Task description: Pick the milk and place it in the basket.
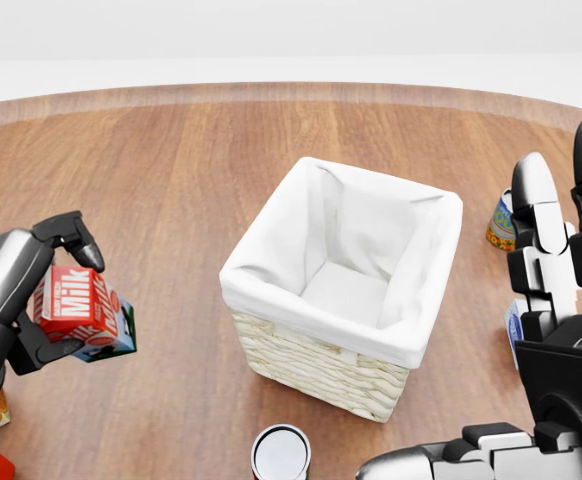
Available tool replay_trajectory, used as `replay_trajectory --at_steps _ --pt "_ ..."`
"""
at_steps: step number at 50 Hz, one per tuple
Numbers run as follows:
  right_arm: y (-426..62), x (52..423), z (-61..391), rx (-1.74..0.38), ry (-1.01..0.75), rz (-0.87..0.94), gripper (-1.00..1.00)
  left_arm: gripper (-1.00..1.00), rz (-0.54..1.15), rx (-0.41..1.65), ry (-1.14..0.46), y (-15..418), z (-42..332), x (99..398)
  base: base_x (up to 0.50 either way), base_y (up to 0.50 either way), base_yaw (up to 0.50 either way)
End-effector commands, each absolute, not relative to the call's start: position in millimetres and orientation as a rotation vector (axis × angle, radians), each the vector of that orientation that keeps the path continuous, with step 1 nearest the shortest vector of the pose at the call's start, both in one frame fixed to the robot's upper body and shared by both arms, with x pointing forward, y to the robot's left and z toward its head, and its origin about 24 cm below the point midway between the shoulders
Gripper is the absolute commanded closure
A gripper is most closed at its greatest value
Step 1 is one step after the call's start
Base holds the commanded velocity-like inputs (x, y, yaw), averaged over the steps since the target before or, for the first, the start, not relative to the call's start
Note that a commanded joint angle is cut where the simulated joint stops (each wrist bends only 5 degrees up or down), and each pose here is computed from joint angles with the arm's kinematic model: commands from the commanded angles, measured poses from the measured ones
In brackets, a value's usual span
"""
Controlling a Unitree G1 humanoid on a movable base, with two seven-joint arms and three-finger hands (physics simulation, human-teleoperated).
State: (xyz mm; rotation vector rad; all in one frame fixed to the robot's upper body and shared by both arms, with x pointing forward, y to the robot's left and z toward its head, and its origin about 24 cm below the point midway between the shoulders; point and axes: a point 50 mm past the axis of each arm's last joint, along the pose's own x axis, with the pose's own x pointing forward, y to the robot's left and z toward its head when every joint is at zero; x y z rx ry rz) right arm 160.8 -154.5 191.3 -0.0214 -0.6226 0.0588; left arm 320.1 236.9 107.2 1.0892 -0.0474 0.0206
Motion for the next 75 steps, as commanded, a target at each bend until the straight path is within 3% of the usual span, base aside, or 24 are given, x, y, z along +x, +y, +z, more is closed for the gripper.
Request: replay_trajectory --at_steps 1,25,43,75 --pt "-154 161 190 -0.021 -0.614 0.061 -1.00 1.00 0.064 1.107 -0.236 231 161 313 0.00 0.00 0.00" --pt "-155 160 188 -0.018 -0.605 0.063 -1.00 1.00 0.052 1.136 -0.334 221 192 312 0.00 0.00 0.00" --pt "-155 161 186 -0.018 -0.593 0.064 -1.00 1.00 0.048 1.162 -0.429 201 242 318 0.00 0.00 0.00" --pt "-153 162 185 -0.021 -0.589 0.070 -1.00 1.00 0.010 1.168 -0.515 173 262 314 0.00 0.00 0.00"
